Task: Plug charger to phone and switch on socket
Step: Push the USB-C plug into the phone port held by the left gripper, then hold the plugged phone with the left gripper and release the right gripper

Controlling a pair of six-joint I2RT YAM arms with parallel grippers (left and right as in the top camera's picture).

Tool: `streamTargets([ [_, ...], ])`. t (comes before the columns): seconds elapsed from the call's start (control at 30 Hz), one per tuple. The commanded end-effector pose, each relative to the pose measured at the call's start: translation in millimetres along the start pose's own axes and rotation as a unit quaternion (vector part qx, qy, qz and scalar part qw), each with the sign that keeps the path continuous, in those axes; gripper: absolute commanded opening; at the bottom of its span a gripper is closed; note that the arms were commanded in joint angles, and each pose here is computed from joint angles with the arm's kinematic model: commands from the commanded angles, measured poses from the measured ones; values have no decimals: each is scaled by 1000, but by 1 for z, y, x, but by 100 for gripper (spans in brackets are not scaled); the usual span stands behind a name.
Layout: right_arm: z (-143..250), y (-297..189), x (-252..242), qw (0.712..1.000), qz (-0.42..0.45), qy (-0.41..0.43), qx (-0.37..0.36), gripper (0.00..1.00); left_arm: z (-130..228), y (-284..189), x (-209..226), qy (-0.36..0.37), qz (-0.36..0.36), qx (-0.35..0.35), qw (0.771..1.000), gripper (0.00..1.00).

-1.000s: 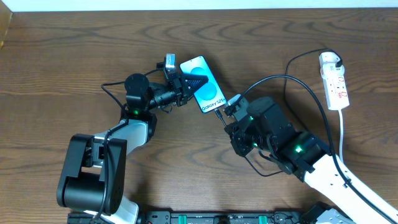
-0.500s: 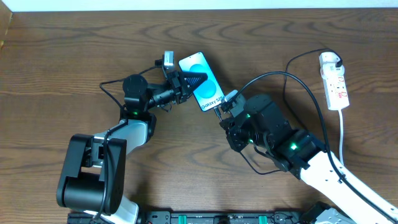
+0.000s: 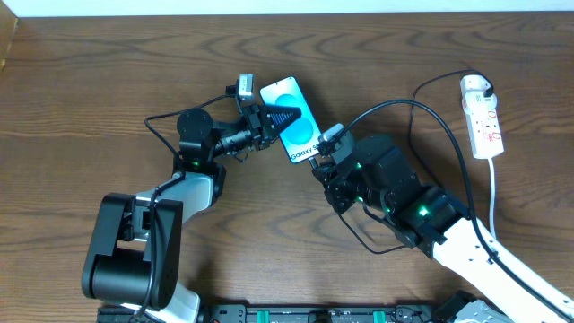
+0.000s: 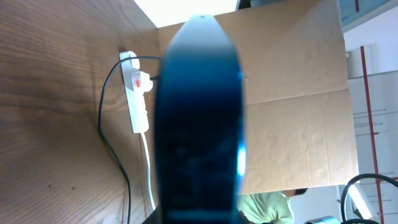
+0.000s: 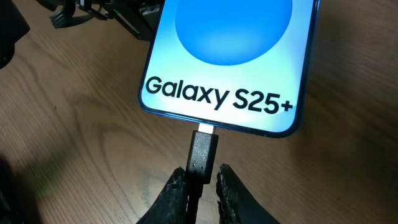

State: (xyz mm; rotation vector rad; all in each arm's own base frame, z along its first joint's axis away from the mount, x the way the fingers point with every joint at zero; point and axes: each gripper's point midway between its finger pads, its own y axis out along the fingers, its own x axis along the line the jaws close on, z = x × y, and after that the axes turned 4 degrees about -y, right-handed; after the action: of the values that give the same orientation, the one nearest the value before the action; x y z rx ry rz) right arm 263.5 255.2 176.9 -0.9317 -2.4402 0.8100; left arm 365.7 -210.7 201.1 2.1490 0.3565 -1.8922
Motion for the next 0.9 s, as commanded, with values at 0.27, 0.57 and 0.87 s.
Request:
streamTargets([
  [0.27, 13, 1, 7, 999, -13, 31, 28, 11, 3, 3, -12, 20, 12, 17, 1000, 7],
  [0.57, -3, 1, 7, 1000, -16, 25, -4, 1, 6, 3, -13, 27, 13, 27, 999, 7],
  [0.87, -34, -1, 10, 997, -23, 33, -66, 1, 24, 6, -27, 86, 40, 68, 993, 7],
])
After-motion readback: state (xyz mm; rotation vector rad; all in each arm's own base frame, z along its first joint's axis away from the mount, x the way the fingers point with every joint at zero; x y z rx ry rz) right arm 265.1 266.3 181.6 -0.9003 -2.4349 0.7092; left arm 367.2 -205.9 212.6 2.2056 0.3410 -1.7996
